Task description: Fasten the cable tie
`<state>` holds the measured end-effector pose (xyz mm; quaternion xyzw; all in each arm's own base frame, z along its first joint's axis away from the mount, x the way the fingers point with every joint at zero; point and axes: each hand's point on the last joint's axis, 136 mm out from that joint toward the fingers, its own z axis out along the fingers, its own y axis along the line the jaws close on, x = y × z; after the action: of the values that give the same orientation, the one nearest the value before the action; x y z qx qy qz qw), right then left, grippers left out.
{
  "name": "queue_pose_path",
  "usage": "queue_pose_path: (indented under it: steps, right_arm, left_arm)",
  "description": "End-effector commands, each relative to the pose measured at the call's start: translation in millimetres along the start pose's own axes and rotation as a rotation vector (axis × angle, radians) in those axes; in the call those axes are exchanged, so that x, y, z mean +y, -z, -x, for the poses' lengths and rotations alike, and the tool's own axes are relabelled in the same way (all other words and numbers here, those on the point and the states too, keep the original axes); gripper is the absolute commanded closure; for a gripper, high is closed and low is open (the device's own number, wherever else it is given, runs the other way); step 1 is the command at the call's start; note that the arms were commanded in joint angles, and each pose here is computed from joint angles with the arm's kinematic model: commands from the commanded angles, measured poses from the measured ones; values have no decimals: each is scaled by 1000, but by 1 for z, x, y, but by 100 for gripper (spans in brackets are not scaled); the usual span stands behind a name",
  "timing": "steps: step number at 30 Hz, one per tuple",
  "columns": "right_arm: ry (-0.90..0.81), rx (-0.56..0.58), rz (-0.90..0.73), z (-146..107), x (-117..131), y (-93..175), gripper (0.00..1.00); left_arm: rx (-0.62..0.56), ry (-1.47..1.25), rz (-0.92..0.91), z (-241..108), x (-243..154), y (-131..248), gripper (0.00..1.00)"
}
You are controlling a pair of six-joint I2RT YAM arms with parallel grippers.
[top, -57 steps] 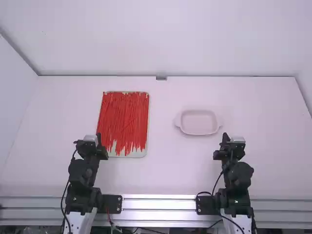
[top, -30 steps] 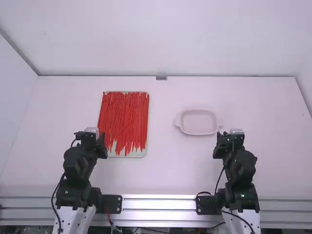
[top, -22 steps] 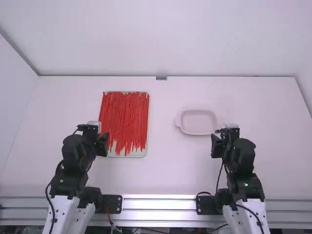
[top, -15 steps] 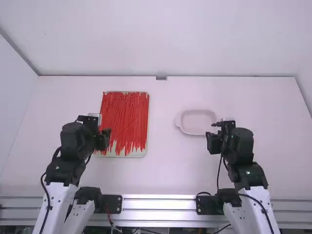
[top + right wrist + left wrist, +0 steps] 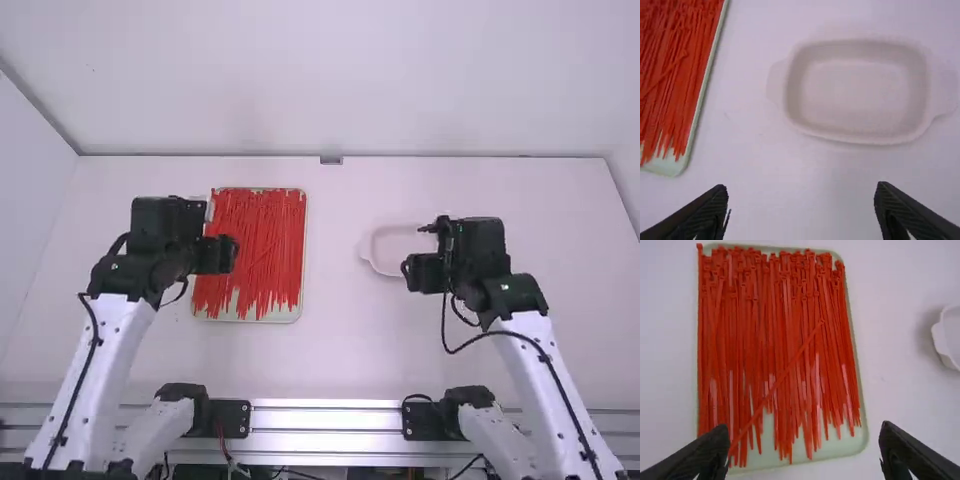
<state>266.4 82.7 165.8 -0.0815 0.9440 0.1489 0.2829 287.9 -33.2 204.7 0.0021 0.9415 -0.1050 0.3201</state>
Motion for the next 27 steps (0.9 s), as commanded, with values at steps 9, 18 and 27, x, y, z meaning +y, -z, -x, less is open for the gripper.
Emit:
queue_pose_path:
  steps: [9, 18, 27]
  right_arm:
    - [64, 32, 113, 30, 43, 6, 7]
    - [34, 71, 168, 34, 58, 9, 2]
    - [39, 48, 171, 42, 60, 12, 2]
  left_arm:
    - [72, 31, -46, 30, -9, -7, 7]
    - [133, 54, -58, 38, -9, -24, 1]
    - [114, 55, -108, 53, -14, -44, 1]
